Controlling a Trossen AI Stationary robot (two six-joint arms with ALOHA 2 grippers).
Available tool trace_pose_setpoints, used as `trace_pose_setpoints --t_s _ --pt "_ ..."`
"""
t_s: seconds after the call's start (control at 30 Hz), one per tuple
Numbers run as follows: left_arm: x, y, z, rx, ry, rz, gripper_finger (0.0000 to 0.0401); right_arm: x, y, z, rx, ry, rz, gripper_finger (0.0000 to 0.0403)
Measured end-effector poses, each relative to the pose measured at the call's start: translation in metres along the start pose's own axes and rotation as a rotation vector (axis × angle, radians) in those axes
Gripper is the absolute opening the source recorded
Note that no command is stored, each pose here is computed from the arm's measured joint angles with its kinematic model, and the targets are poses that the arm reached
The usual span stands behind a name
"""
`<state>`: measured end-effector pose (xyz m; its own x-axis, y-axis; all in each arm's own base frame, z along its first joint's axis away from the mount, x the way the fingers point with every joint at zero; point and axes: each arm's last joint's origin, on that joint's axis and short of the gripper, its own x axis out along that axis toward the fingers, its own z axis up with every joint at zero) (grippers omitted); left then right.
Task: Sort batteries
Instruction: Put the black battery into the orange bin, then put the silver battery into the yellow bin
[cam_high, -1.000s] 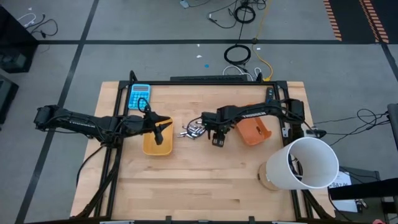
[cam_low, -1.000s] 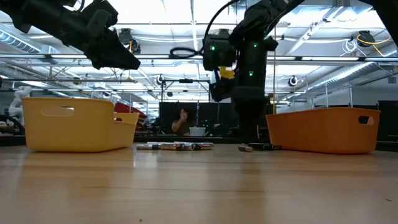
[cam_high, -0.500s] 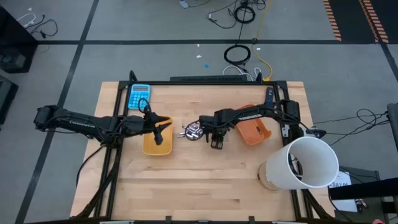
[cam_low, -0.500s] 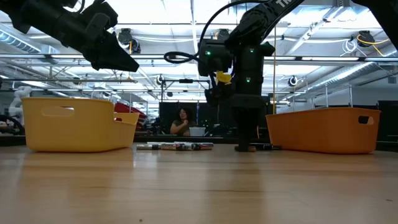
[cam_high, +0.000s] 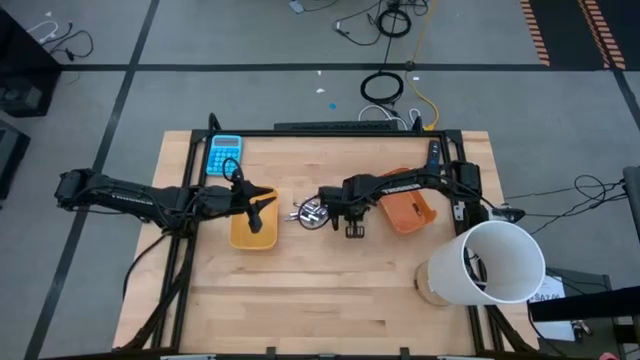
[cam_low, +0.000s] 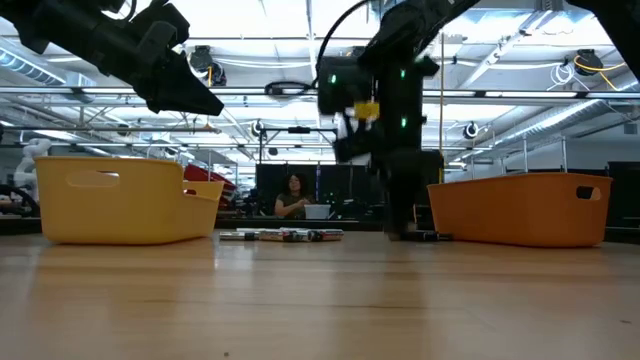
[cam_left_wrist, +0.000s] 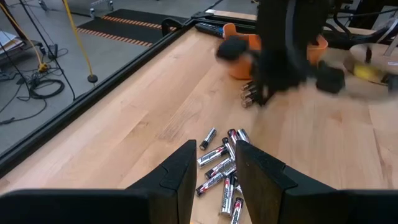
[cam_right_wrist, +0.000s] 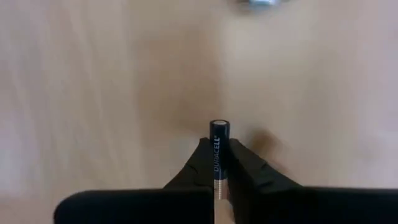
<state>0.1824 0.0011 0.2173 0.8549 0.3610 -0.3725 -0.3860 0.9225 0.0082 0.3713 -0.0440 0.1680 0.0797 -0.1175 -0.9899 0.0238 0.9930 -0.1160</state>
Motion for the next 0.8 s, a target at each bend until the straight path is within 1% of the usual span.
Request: trace_pose_setpoints --t_s 0.1,0.2,0.27,0.33,0.4,0.5,0.6,0.7,0.8 --pt "0.0 0.0 0.0 -0.001 0.001 0.0 0.0121 -0.041 -0.008 -0.004 0.013 -0.069 -0.099 0.0003" --pt "0.0 0.0 0.0 -0.002 0.003 0.0 0.0121 -0.066 -0.013 -0.022 0.031 -0.039 -0.158 0.0002" --pt "0.0 0.0 0.0 -0.003 0.003 0.001 0.0121 -0.082 -0.017 -0.033 0.082 -0.035 -0.188 0.0005" --pt "0.0 0.0 0.0 -0.003 0.004 0.001 0.0121 -0.098 -0.021 -0.047 0.144 -0.015 -0.212 0.0017" --pt "0.0 0.0 -0.001 -0.003 0.005 0.001 0.0121 -0.104 -0.023 -0.06 0.195 0.005 -0.235 0.0036" --pt "0.001 0.0 -0.001 -0.001 0.008 0.001 0.0121 -0.104 -0.023 -0.077 0.255 0.053 -0.256 0.0072" --pt "0.002 -0.001 -0.001 0.001 0.011 0.002 0.0121 -0.107 -0.022 -0.089 0.298 0.054 -0.263 0.0105" --pt "0.003 -0.001 -0.002 0.003 0.015 0.003 0.0121 -0.105 -0.021 -0.091 0.31 0.043 -0.264 0.0129" --pt "0.004 -0.002 -0.003 0.005 0.02 0.003 0.0121 -0.11 -0.022 -0.085 0.313 -0.046 -0.261 0.0141"
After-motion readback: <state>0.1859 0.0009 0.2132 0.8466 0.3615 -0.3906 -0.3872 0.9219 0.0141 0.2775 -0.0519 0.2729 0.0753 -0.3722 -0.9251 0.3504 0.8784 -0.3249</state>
